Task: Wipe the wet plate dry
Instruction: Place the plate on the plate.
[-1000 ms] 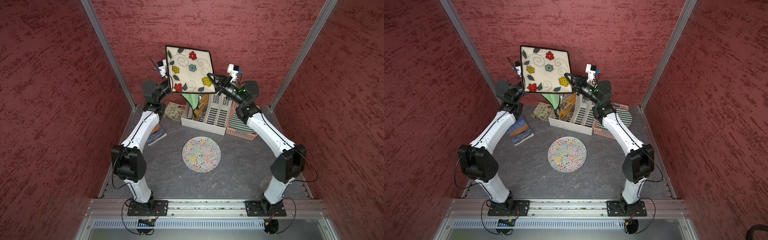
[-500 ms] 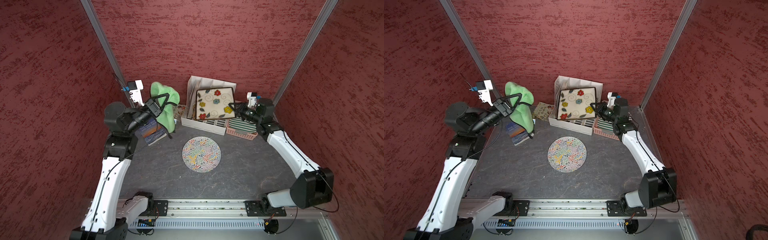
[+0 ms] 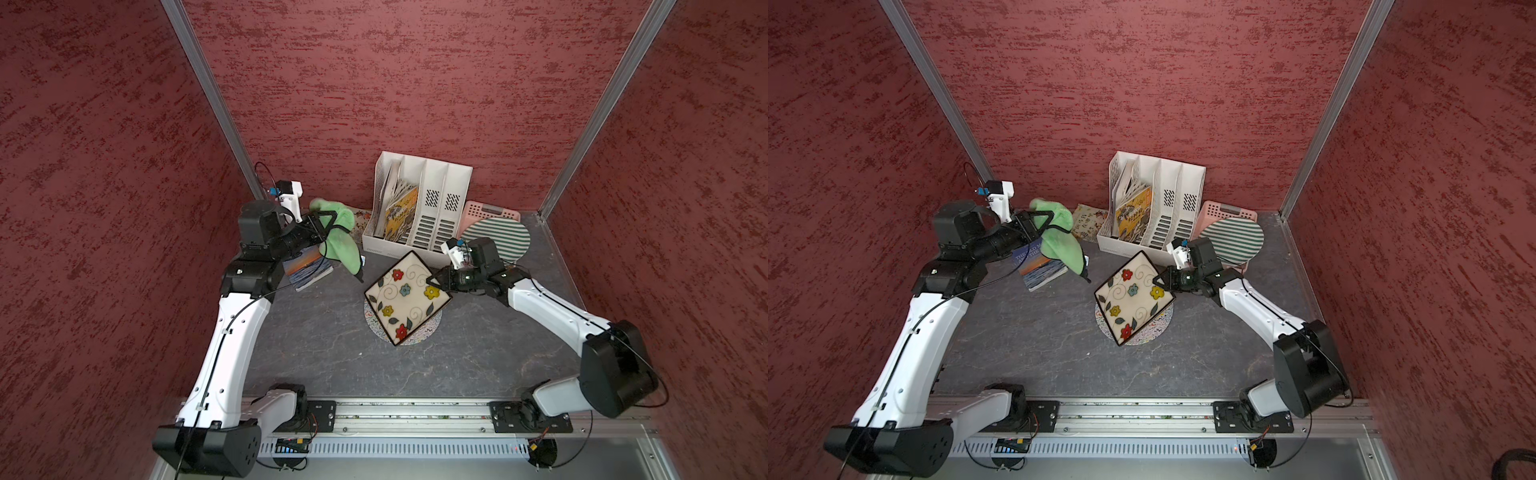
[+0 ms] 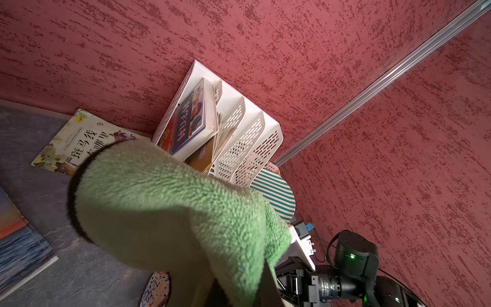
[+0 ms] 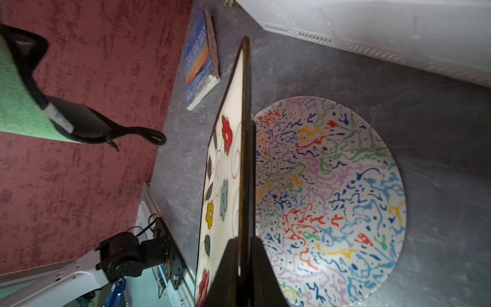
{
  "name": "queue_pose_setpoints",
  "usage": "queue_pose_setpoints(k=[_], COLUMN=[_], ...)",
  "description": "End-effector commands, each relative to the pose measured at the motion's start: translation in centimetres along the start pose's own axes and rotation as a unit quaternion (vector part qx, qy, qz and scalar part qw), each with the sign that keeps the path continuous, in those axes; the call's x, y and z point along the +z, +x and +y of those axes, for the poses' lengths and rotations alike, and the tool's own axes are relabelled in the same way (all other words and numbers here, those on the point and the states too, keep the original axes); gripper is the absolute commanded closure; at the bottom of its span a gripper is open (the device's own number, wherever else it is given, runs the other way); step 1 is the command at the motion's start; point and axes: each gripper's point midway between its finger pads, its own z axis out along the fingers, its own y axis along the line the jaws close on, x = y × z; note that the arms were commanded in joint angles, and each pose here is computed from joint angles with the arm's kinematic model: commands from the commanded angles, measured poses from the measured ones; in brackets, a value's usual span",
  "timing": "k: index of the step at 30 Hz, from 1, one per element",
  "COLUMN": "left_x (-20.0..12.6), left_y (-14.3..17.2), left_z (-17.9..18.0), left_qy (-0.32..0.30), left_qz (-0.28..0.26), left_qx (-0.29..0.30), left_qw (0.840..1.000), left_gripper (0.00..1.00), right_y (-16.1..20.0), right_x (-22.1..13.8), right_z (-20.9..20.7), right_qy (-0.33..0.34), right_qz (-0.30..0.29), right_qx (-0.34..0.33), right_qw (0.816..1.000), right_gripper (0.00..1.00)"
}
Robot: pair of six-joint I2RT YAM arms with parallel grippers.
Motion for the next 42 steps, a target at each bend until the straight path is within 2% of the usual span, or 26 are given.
queue_pose_setpoints(k=[1,6,10,14,18,20,23,26,28,30,32,35,37,38,39,40,42], left_x=[-1.3,-1.9,-2.1,-1.9,-1.6,-1.4,-1.1,-0.8,-0.4,0.2,0.5,0.9,1.0,1.0,1.1,1.1,1.1], left_y=[-1.2,-0.5,0.0,-0.1,-0.2,-0.2,-0.2,-0.5,-0.9,-1.3,-1.5,-1.5,-1.5,-1.4,-1.3,-1.3,-1.0], left_z=[-1.8,-1.6,-1.5,-1.4,-1.4,-1.4,-1.1,-1.1,-1.2,-1.4,-1.5,-1.3,-1.2,-1.2,-1.0,-1.0,-0.8], left_qy=[0.025,0.020,0.020,0.018,0.024,0.025,0.025,0.026,0.031,0.038,0.043,0.044,0.044,0.045,0.044,0.045,0.044], left_qz=[-0.026,-0.022,-0.020,-0.019,-0.019,-0.019,-0.019,-0.023,-0.023,-0.020,-0.015,-0.014,-0.015,-0.014,-0.014,-0.015,-0.014], left_qx=[0.021,0.014,0.006,0.004,0.001,-0.001,-0.003,-0.001,0.001,0.003,0.004,0.003,0.001,0.000,-0.003,-0.004,-0.011], left_qw=[0.999,0.999,1.000,1.000,1.000,1.000,1.000,0.999,0.999,0.999,0.999,0.999,0.999,0.999,0.999,0.999,0.999], left_gripper=[1.00,1.00,1.00,1.00,1.00,1.00,1.00,1.00,1.00,1.00,1.00,1.00,1.00,1.00,1.00,1.00,1.00], right_y=[-3.4,-1.7,0.5,2.8,3.9,3.5,1.8,-1.9,-5.2,-9.6,-12.7,-15.3,-15.6,-15.6,-15.8,-16.1,-16.9], right_x=[0.1,1.8,3.1,3.6,3.8,3.6,2.5,0.2,-2.4,-6.8,-11.0,-17.0,-19.9,-19.9,-20.9,-21.5,-21.6], right_z=[3.0,-1.1,-3.9,-7.6,-9.1,-8.9,-7.9,-5.8,-4.8,-5.2,-7.9,-14.7,-20.2,-21.2,-23.3,-24.6,-26.4], right_qy=[-0.050,-0.001,0.029,0.093,0.119,0.121,0.132,0.133,0.135,0.154,0.196,0.276,0.313,0.315,0.329,0.340,0.345], right_qz=[-0.058,-0.052,-0.023,0.007,0.024,0.021,0.003,-0.047,-0.093,-0.166,-0.227,-0.280,-0.285,-0.278,-0.272,-0.268,-0.258], right_qx=[-0.073,-0.057,-0.038,-0.029,-0.028,-0.032,-0.052,-0.071,-0.065,-0.039,0.008,0.111,0.198,0.217,0.249,0.260,0.264], right_qw=[0.994,0.997,0.999,0.995,0.992,0.992,0.990,0.987,0.984,0.973,0.954,0.913,0.884,0.881,0.869,0.863,0.863], right_gripper=[1.00,1.00,1.00,0.88,0.82,0.75,0.52,0.42,0.39,0.39,0.36,0.36,0.34,0.32,0.27,0.23,0.19])
